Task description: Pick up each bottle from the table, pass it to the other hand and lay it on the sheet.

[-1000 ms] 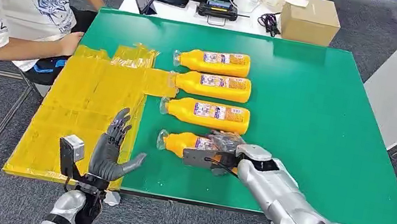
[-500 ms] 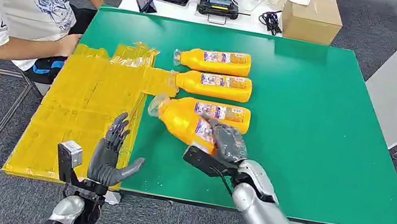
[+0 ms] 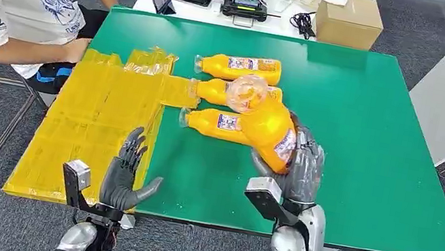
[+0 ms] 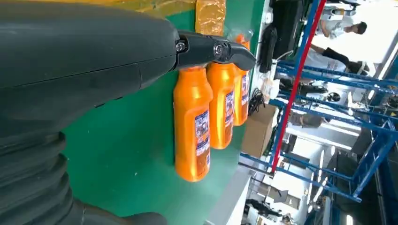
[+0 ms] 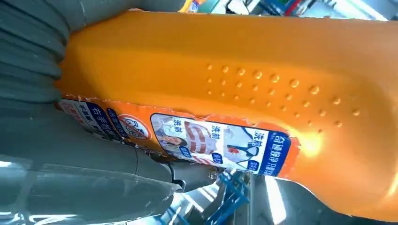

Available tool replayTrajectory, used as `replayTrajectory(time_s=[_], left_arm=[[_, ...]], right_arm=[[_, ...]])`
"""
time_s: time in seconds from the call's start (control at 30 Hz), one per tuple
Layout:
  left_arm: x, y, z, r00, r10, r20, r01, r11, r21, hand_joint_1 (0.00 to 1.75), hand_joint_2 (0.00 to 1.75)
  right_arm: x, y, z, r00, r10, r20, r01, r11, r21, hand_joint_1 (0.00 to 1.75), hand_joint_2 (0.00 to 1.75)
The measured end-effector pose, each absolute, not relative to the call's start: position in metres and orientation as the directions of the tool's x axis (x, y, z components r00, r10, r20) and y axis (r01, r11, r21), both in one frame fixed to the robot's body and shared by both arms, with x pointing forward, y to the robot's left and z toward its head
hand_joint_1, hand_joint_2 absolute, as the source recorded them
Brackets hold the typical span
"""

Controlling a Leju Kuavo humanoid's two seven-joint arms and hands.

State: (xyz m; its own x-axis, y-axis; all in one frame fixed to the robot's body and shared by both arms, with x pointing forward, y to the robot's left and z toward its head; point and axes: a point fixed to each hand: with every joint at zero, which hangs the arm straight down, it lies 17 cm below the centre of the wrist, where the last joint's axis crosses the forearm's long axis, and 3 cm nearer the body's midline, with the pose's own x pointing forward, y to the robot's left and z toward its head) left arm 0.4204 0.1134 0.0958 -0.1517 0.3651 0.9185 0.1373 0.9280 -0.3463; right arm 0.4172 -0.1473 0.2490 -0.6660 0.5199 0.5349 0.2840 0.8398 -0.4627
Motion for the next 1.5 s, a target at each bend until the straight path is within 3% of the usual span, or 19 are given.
replayTrajectory(time_s=[0.23, 0.4, 0.7, 1.33, 1.37, 1.4, 1.5], left_arm=[[0.415, 0.092, 0.103, -0.105, 0.459, 0.882, 0.232, 0.874, -0.427, 0.0, 1.75], [0.414, 0.073, 0.116, -0.075, 0.519, 0.852, 0.313, 0.823, -0.474, 0.0, 1.75], [0.409, 0.052, 0.127, -0.049, 0.543, 0.839, 0.385, 0.785, -0.485, 0.0, 1.75], [0.409, 0.053, 0.119, -0.051, 0.512, 0.858, 0.37, 0.807, -0.46, 0.0, 1.75], [0.409, 0.053, 0.119, -0.052, 0.507, 0.86, 0.373, 0.809, -0.454, 0.59, 1.75], [0.409, 0.052, 0.118, -0.055, 0.496, 0.866, 0.377, 0.814, -0.442, 1.75, 1.75], [0.407, 0.051, 0.118, -0.071, 0.462, 0.884, 0.389, 0.829, -0.402, 1.75, 1.75]], right_arm=[[0.416, -0.139, 0.235, -0.675, 0.473, 0.566, 0.217, 0.861, -0.46, 1.75, 1.75], [0.405, -0.078, 0.177, -0.656, 0.344, 0.672, -0.049, 0.869, -0.492, 1.75, 1.75], [0.369, 0.016, 0.099, -0.546, 0.238, 0.803, -0.342, 0.812, -0.473, 1.75, 1.75], [0.364, 0.051, 0.08, -0.518, 0.259, 0.815, -0.431, 0.744, -0.511, 1.75, 1.75], [0.365, 0.051, 0.08, -0.517, 0.259, 0.815, -0.43, 0.745, -0.51, 1.75, 1.75], [0.365, 0.05, 0.08, -0.516, 0.26, 0.816, -0.43, 0.746, -0.509, 1.75, 1.75], [0.365, 0.05, 0.08, -0.514, 0.261, 0.817, -0.427, 0.748, -0.508, 1.75, 1.75]])
